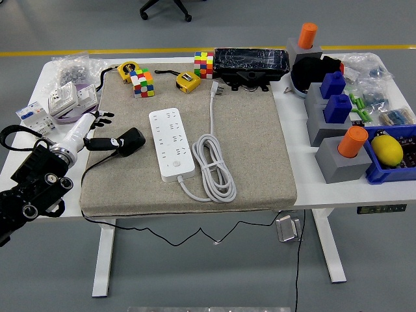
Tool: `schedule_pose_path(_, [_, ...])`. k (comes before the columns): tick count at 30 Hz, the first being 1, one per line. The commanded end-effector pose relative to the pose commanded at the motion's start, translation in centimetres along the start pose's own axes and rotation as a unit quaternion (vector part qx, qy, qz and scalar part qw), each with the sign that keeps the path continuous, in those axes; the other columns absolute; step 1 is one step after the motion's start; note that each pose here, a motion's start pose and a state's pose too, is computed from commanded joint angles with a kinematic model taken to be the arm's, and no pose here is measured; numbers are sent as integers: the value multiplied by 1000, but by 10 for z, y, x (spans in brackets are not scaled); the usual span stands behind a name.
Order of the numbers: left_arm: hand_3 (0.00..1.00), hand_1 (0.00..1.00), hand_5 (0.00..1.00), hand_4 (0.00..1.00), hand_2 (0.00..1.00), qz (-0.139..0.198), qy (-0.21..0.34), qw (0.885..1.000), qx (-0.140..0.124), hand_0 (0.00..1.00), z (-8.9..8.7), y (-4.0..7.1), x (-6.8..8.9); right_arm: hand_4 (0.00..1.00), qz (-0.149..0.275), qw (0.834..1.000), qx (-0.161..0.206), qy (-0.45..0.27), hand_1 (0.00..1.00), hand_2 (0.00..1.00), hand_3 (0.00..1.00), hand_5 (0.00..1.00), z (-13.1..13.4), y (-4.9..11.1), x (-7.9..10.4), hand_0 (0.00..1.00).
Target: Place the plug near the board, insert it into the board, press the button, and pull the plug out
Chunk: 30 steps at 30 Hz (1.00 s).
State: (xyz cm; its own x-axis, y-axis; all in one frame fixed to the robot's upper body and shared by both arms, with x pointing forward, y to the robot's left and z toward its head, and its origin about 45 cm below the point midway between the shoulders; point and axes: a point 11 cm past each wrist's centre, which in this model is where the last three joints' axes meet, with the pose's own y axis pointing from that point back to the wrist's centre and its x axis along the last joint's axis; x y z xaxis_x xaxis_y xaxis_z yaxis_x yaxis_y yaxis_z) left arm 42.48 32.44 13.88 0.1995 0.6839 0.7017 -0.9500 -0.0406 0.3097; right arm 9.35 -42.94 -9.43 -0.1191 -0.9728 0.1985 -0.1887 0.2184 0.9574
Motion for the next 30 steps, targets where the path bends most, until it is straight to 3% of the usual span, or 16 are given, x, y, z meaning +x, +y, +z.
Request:
schedule_pose_path(14, [783,730,298,998,745,-22,-15,1000,-6,762,8,-1,-13,915,0,1000,1,1,675,688,573,446,-1,0,0,609])
schedule_pose_path(15, [709,703,276,998,710,-22,-17,1000,-7,745,8,-1,-13,915,-1,1000,1,1,675,688,574,446,-1,0,0,610])
schedule_pose_path(20, [709,703,276,998,710,-21,-31,999,-4,745,9,-3,-15,915,0,1000,1,1,675,688,574,446,-2,0,0,610])
schedule_pose_path(21, [557,652,172,925,574,-22,-32,999,-2,695,8,-4,-16,915,0,1000,1,1,675,688,573,447,-2,0,0,609])
schedule_pose_path(26, [557,652,172,925,574,-22,-37,999,1,695,9,-5,-17,915,0,1000,1,2,675,688,573,447,-2,0,0,609])
schedule_pose_path(27, [526,573,112,846,527,-22,-38,999,1,618,9,-5,-17,915,-1,1000,1,2,675,688,573,447,-2,0,0,609])
schedule_pose_path(30, [526,573,112,846,527,-19,-43,999,1,618,11,-6,-18,915,0,1000,0,3,675,688,573,447,-1,0,0,609])
